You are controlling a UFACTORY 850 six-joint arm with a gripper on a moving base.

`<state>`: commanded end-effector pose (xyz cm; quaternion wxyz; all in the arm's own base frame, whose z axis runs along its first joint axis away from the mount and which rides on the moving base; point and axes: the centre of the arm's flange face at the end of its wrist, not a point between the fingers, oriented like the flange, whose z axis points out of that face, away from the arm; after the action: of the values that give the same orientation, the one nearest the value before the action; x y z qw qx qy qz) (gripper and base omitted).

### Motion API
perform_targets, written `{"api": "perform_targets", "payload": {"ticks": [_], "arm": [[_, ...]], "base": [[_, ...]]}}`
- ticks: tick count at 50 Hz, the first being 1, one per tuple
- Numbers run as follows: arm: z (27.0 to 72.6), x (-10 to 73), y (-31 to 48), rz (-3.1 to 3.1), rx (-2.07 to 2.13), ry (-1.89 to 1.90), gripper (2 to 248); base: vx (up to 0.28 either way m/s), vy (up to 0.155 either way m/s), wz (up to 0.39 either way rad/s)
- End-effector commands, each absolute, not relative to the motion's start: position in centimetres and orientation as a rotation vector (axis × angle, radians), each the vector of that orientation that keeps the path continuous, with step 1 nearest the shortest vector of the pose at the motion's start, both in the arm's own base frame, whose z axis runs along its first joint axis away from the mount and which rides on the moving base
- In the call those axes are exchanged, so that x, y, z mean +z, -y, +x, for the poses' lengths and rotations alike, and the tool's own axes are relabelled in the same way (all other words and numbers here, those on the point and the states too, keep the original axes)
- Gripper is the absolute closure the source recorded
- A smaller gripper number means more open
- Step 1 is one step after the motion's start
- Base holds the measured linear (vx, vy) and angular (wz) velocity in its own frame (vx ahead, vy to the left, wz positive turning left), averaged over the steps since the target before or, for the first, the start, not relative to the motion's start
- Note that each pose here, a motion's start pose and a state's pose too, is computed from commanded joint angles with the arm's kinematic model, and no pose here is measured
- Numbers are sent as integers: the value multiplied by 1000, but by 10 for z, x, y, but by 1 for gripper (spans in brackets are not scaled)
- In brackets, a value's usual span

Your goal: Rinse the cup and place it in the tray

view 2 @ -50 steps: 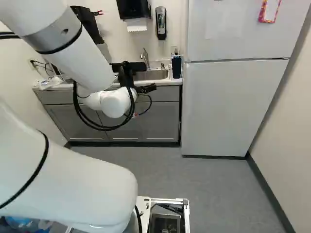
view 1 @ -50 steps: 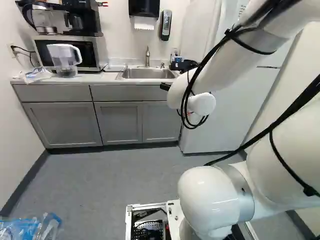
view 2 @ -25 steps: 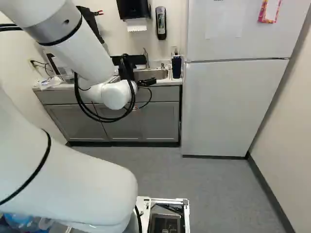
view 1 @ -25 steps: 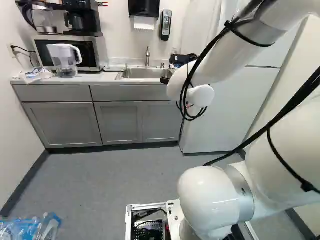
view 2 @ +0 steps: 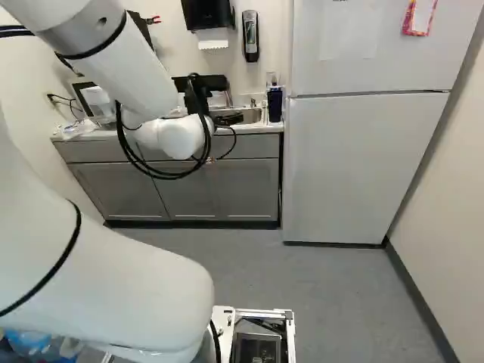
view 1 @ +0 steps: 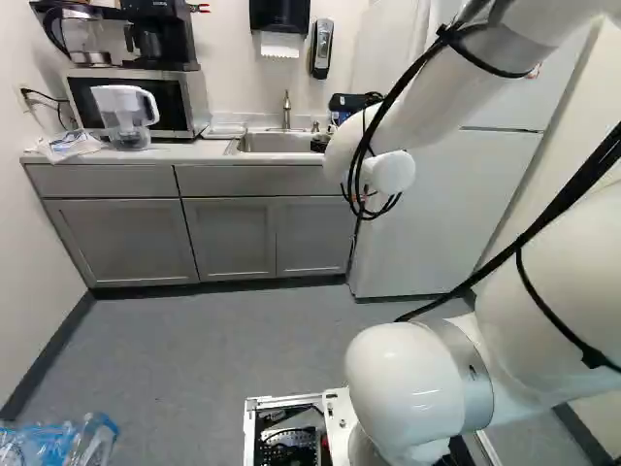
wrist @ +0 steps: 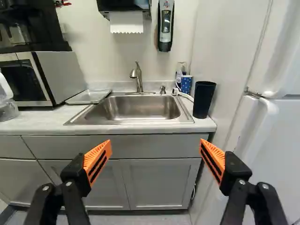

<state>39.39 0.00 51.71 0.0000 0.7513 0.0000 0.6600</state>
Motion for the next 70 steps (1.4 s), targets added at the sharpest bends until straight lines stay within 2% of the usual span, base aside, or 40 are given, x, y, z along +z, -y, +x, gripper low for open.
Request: {"api": "perform_targets", "payload": {"ticks": [70], "arm": [[430, 581, 0, 2345, 2090, 0, 3]], "base": [[0, 0, 0]]}}
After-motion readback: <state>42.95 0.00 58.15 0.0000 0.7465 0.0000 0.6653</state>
